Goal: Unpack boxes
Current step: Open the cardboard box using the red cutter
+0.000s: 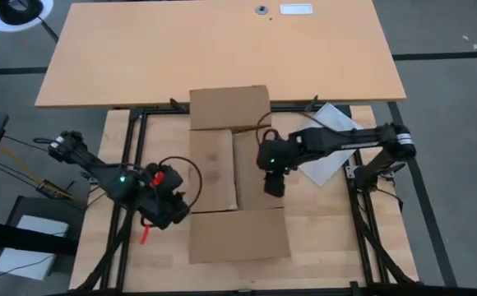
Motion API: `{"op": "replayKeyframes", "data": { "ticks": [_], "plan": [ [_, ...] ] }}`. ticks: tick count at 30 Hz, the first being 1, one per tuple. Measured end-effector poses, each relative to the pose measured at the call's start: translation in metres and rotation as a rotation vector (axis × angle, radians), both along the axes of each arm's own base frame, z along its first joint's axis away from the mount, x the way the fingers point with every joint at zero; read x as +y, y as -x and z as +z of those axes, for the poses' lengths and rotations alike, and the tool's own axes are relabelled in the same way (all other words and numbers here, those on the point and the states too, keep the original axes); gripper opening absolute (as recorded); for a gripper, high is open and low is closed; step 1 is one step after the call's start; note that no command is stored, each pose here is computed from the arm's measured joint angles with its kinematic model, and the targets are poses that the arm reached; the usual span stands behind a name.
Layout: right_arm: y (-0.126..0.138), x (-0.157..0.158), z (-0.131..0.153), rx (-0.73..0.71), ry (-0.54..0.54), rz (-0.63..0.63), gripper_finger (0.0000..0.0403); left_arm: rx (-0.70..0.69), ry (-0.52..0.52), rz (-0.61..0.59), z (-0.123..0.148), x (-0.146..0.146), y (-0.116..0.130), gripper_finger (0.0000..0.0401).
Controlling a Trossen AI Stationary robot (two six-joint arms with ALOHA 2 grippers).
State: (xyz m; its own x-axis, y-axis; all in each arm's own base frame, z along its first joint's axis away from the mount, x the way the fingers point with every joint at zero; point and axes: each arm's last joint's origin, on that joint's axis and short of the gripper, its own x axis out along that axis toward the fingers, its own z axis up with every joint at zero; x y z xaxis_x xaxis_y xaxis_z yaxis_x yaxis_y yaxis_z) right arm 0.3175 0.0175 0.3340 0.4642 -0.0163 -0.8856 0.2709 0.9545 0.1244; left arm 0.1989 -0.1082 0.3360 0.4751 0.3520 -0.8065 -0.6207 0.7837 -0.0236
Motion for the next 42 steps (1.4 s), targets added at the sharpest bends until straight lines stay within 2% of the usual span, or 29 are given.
{"op": "replayKeyframes", "data": {
  "ticks": [6,14,20,25,29,33,38,42],
  "plan": [
    [-0.024,-0.01,0.016,-0.291,-0.189,-0.264,0.0179,0.068,0.022,-0.155,-0.03,0.004,-0.016,0.0156],
    [-0.062,-0.031,-0.038,-0.163,-0.292,-0.432,0.0234,0.206,-0.079,-0.255,-0.06,0.015,-0.013,0.0156],
    [-0.082,-0.035,-0.065,-0.134,-0.34,-0.437,0.025,0.16,-0.075,-0.324,-0.083,0.011,-0.019,0.0156],
    [-0.092,-0.035,-0.074,-0.154,-0.357,-0.438,0.025,0.109,-0.066,-0.343,-0.103,0.01,-0.022,0.0156],
    [-0.1,-0.035,-0.071,-0.237,-0.403,-0.394,0.0245,0.074,-0.056,-0.378,-0.114,0.008,-0.024,0.0156],
    [-0.105,-0.036,-0.056,-0.368,-0.423,-0.368,0.024,0.029,-0.028,-0.414,-0.117,0.005,-0.028,0.0156],
    [-0.103,-0.027,-0.014,-0.602,-0.511,-0.229,0.0235,-0.011,-0.059,-0.474,-0.112,0.004,-0.033,0.0156],
    [-0.105,-0.025,0.007,-0.777,-0.539,-0.166,0.0232,-0.039,-0.056,-0.492,-0.1,0.001,-0.037,0.0156]
  ]
}}
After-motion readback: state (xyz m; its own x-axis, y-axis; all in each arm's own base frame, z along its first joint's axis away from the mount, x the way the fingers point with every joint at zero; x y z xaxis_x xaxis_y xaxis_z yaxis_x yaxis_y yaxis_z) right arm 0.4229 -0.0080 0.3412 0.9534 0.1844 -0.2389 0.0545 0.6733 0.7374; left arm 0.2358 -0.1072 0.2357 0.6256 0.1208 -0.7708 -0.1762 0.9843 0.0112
